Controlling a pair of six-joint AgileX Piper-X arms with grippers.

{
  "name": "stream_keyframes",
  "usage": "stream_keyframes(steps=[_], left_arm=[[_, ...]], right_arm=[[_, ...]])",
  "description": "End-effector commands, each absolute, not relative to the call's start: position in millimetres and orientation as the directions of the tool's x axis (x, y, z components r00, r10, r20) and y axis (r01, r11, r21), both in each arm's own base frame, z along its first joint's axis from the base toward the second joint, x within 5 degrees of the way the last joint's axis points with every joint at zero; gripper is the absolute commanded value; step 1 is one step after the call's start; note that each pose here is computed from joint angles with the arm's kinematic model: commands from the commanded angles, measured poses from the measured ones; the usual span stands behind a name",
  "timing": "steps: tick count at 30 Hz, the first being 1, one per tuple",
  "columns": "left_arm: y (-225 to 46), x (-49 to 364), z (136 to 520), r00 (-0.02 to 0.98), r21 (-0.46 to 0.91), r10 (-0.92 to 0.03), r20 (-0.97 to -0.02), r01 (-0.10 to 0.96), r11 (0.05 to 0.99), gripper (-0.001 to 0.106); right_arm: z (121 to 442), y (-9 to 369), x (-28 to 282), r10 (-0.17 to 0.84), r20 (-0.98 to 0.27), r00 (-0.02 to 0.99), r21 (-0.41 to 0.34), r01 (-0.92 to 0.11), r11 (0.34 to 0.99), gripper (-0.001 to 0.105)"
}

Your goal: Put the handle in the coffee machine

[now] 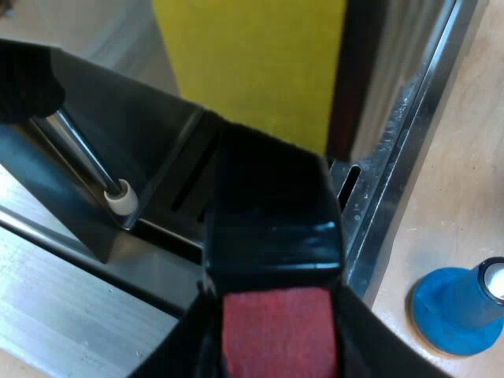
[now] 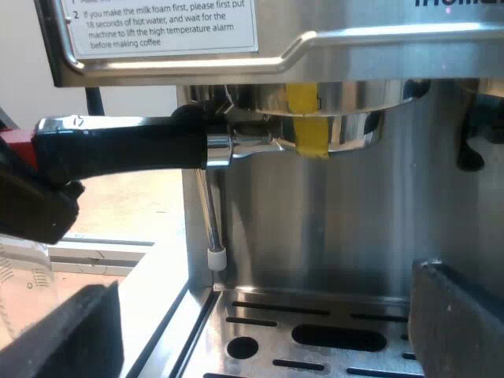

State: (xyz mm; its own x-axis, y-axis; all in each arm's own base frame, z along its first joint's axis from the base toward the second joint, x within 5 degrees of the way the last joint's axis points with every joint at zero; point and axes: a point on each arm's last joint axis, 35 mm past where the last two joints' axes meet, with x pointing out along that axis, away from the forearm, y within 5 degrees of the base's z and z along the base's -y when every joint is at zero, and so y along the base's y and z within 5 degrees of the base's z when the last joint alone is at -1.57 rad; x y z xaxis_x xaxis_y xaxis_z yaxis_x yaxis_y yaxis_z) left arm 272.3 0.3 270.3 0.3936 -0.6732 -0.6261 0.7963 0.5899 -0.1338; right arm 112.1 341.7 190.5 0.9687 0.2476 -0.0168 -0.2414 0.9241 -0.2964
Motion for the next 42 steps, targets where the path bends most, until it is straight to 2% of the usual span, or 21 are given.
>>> stream_keyframes(steps=[1, 10, 15, 17, 23, 26, 29, 32, 38, 42], left_arm=[[-3, 279, 297, 0.438, -0.073, -0.741, -0.508, 0.836, 0.544, 0.0], [-3, 279, 297, 0.438, -0.073, -0.741, -0.508, 0.836, 0.544, 0.0], [-3, 279, 297, 0.438, -0.073, -0.741, -0.508, 0.836, 0.544, 0.0], [-3, 279, 297, 0.438, -0.073, -0.741, -0.508, 0.836, 0.544, 0.0], [-3, 279, 297, 0.438, -0.073, -0.741, -0.508, 0.836, 0.544, 0.0], [-3, 279, 297, 0.438, -0.073, -0.741, -0.508, 0.836, 0.544, 0.0], [-3, 279, 297, 0.438, -0.073, -0.741, -0.508, 0.836, 0.544, 0.0], [-3, 279, 297, 0.438, -0.073, -0.741, -0.508, 0.836, 0.544, 0.0], [-3, 279, 297, 0.437, -0.072, -0.742, -0.508, 0.837, 0.542, 0.0], [-3, 279, 297, 0.437, -0.068, -0.742, -0.508, 0.838, 0.541, 0.0]], right_arm=[[194, 342, 112, 0.244, -0.01, 0.97, -0.287, -0.237, 0.928, 0.074], [194, 343, 112, 0.254, -0.01, 0.967, -0.287, -0.246, 0.926, 0.074], [194, 345, 111, 0.334, -0.012, 0.942, -0.286, -0.324, 0.902, 0.074], [189, 347, 111, 0.365, -0.036, 0.93, -0.319, -0.357, 0.878, 0.074], [175, 345, 115, 0.351, -0.102, 0.931, -0.396, -0.361, 0.844, 0.074], [174, 340, 129, 0.315, -0.104, 0.943, -0.333, -0.331, 0.883, 0.074], [174, 334, 145, 0.281, -0.106, 0.954, -0.307, -0.3, 0.903, 0.074], [176, 329, 164, 0.292, -0.105, 0.95, -0.273, -0.31, 0.911, 0.074], [177, 319, 188, 0.283, -0.108, 0.953, -0.261, -0.302, 0.917, 0.074], [177, 316, 194, 0.315, -0.115, 0.942, -0.255, -0.335, 0.907, 0.074]])
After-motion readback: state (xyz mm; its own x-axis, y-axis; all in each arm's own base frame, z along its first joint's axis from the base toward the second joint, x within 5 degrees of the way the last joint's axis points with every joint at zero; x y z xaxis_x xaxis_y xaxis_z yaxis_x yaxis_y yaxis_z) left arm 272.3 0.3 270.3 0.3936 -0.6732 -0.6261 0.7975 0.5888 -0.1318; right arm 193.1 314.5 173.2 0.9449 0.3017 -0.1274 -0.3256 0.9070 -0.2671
